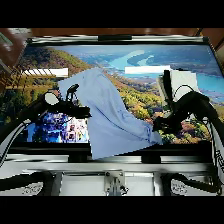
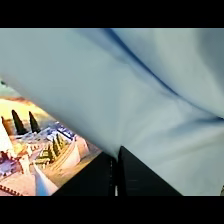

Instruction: Fold the shirts.

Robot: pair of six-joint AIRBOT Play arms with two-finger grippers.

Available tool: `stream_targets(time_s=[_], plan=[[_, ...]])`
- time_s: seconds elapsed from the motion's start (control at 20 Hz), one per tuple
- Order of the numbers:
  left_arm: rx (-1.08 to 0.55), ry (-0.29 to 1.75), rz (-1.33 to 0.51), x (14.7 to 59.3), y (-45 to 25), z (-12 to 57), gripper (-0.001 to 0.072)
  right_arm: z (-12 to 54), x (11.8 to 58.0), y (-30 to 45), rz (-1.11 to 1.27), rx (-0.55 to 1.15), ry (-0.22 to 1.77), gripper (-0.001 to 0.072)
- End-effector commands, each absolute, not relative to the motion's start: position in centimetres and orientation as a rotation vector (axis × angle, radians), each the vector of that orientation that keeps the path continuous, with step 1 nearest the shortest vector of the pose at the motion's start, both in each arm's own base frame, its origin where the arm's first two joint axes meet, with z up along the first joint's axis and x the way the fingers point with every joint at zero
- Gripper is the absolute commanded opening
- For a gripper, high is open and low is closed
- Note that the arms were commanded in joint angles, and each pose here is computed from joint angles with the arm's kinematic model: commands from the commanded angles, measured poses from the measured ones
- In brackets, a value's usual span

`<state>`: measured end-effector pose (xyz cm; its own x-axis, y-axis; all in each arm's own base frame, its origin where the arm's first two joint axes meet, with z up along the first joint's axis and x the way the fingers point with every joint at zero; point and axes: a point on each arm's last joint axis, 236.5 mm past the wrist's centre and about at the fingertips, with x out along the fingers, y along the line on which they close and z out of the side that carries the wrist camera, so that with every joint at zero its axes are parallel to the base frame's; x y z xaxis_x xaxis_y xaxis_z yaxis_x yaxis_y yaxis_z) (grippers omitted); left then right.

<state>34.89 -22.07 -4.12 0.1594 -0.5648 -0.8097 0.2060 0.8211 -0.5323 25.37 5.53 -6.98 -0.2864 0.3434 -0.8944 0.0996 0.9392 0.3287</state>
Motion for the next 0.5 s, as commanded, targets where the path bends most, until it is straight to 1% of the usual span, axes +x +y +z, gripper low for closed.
stream_targets(time_s=[0.0, 0.05, 0.1, 0.15, 0.2, 0.25, 0.35, 0.45], plan=[[-0.314, 1.226, -0.599, 35.0, -22.3, -1.2, 0.0032, -8.5, 25.3, 7.9, 0.296, 0.267, 1.866, 0.0673], [-0.311, 1.228, -0.608, 34.7, -22.3, -0.9, 0.0032, -9.0, 24.9, 8.5, 0.308, 0.242, 1.892, 0.0666], [-0.308, 1.237, -0.617, 34.3, -22.4, -0.7, 0.0032, -9.5, 24.5, 9.0, 0.320, 0.216, 1.914, 0.0519], [-0.298, 1.246, -0.632, 33.8, -22.4, -0.5, 0.0031, -9.7, 24.5, 9.2, 0.324, 0.186, 1.914, 0.0260], [-0.278, 1.252, -0.656, 33.3, -22.4, -0.3, 0.0031, -9.8, 25.0, 8.6, 0.290, 0.149, 1.897, 0.0081], [-0.246, 1.251, -0.692, 32.7, -22.7, 0.0, 0.0031, -9.7, 25.8, 7.6, 0.245, 0.113, 1.870, 0.0083], [-0.181, 1.247, -0.776, 30.8, -24.0, 1.0, 0.0031, -7.8, 29.1, 5.0, 0.185, 0.010, 1.763, 0.0082], [-0.120, 1.242, -0.867, 28.1, -26.8, 2.1, 0.0031, -4.1, 34.8, 2.5, 0.121, -0.077, 1.564, 0.0082]])
